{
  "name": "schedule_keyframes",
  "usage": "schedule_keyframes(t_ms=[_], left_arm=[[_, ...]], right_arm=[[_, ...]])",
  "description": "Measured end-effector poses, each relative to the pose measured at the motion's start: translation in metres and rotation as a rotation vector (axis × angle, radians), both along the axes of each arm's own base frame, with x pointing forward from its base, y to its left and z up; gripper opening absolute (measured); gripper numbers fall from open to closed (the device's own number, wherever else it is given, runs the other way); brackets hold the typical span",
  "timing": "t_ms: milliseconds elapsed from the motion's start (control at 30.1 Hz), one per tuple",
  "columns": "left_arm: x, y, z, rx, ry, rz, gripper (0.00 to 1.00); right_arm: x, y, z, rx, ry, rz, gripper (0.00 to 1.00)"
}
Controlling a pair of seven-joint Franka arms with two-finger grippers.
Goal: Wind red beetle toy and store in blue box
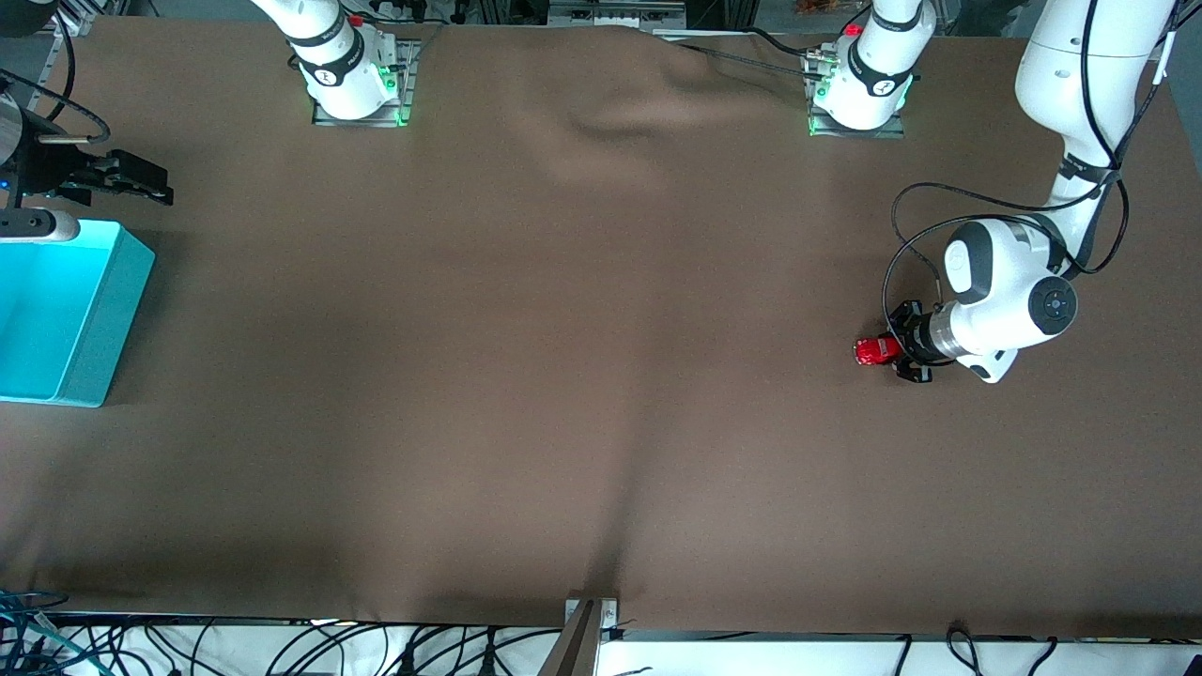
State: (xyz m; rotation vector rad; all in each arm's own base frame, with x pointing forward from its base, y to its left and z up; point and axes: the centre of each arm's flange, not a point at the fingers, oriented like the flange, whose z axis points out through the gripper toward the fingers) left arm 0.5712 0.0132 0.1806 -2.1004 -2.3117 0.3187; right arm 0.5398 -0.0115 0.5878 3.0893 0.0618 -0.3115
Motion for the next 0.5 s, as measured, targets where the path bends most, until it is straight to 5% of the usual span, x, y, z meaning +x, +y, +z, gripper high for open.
schedule_keyframes(t_ms=[499], left_arm=[[-0.002, 0.033, 0.000, -0.005, -0.004, 0.004, 0.46]], right_arm=[[0.000, 0.000, 0.000, 0.000, 0.001, 0.000, 1.00]])
